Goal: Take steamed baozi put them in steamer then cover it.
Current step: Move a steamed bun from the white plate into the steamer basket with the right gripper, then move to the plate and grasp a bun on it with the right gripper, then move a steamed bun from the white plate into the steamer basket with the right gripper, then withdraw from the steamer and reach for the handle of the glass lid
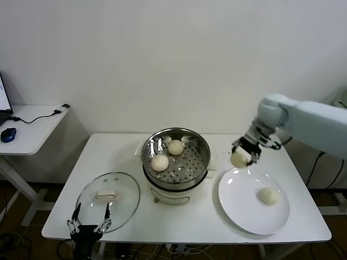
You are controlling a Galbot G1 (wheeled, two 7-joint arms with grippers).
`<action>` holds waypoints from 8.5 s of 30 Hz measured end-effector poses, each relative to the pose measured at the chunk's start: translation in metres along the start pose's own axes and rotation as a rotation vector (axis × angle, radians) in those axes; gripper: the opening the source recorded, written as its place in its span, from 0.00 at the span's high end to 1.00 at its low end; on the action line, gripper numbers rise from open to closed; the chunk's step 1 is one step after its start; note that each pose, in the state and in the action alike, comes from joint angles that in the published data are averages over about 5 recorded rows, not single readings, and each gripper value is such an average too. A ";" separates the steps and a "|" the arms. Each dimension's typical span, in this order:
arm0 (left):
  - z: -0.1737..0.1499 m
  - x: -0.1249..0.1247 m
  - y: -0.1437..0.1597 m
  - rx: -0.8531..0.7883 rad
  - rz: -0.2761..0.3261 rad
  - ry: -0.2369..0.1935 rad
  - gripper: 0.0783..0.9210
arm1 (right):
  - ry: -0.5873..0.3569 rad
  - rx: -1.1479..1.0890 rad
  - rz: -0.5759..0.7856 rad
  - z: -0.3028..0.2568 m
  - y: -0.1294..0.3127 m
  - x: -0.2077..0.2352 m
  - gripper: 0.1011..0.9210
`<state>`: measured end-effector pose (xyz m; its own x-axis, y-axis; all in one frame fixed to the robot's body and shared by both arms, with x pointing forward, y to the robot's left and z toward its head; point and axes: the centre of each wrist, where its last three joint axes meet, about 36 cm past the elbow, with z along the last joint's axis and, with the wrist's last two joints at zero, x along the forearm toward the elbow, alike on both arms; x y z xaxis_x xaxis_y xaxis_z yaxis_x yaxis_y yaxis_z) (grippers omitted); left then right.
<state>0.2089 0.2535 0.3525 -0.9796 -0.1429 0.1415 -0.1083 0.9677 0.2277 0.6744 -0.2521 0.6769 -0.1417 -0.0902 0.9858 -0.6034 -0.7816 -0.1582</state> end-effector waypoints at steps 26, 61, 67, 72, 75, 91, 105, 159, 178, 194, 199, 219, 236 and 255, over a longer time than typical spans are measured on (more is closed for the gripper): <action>0.002 -0.004 -0.003 0.004 -0.001 0.008 0.12 | -0.084 0.609 -0.112 -0.157 -0.165 -0.060 0.28; 0.002 -0.003 -0.005 -0.001 0.001 0.008 0.12 | -0.108 0.554 -0.060 -0.135 -0.157 -0.060 0.12; 0.001 -0.001 -0.004 -0.005 0.006 0.006 0.12 | -0.062 0.299 0.057 -0.086 -0.121 -0.024 0.12; -0.002 -0.002 -0.005 -0.005 0.011 -0.001 0.12 | -0.045 -0.032 0.159 -0.049 -0.068 -0.002 0.12; -0.004 -0.002 -0.006 -0.004 0.016 -0.005 0.12 | -0.046 -0.247 0.198 -0.033 -0.031 0.003 0.12; -0.007 0.006 -0.005 -0.013 0.023 0.003 0.12 | -0.066 -0.888 0.087 0.017 0.161 -0.066 0.12; -0.004 0.011 -0.006 -0.020 0.022 0.017 0.12 | -0.018 -1.017 -0.052 0.029 0.243 -0.143 0.12; -0.010 -0.002 -0.015 -0.009 0.030 -0.002 0.12 | -0.108 -0.967 0.114 0.086 0.078 -0.036 0.31; -0.008 0.003 -0.020 0.008 0.066 -0.005 0.12 | -0.145 -0.785 0.063 -0.016 -0.096 -0.006 0.31; 0.000 0.005 -0.017 0.011 0.074 0.017 0.12 | -0.104 -0.727 -0.074 -0.052 -0.106 -0.085 0.30; 0.001 0.005 -0.018 0.013 0.075 0.018 0.12 | -0.097 -0.726 -0.094 -0.054 -0.104 -0.103 0.29; -0.002 0.006 -0.019 0.005 0.071 0.008 0.12 | -0.192 -0.749 -0.036 -0.041 -0.096 -0.069 0.12; -0.001 0.009 -0.015 -0.023 0.067 -0.003 0.12 | -0.568 -0.869 0.510 -0.009 0.035 -0.073 0.12; -0.010 0.008 -0.001 -0.145 0.050 -0.030 0.12 | -0.883 -1.247 1.209 -0.089 0.183 -0.164 0.12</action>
<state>0.2032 0.2492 0.3625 -0.9880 -0.0868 0.1275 -0.0358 0.9330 0.3580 0.5170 -0.3253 0.4812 -0.7109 -0.7028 0.0277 -0.6904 0.6897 -0.2183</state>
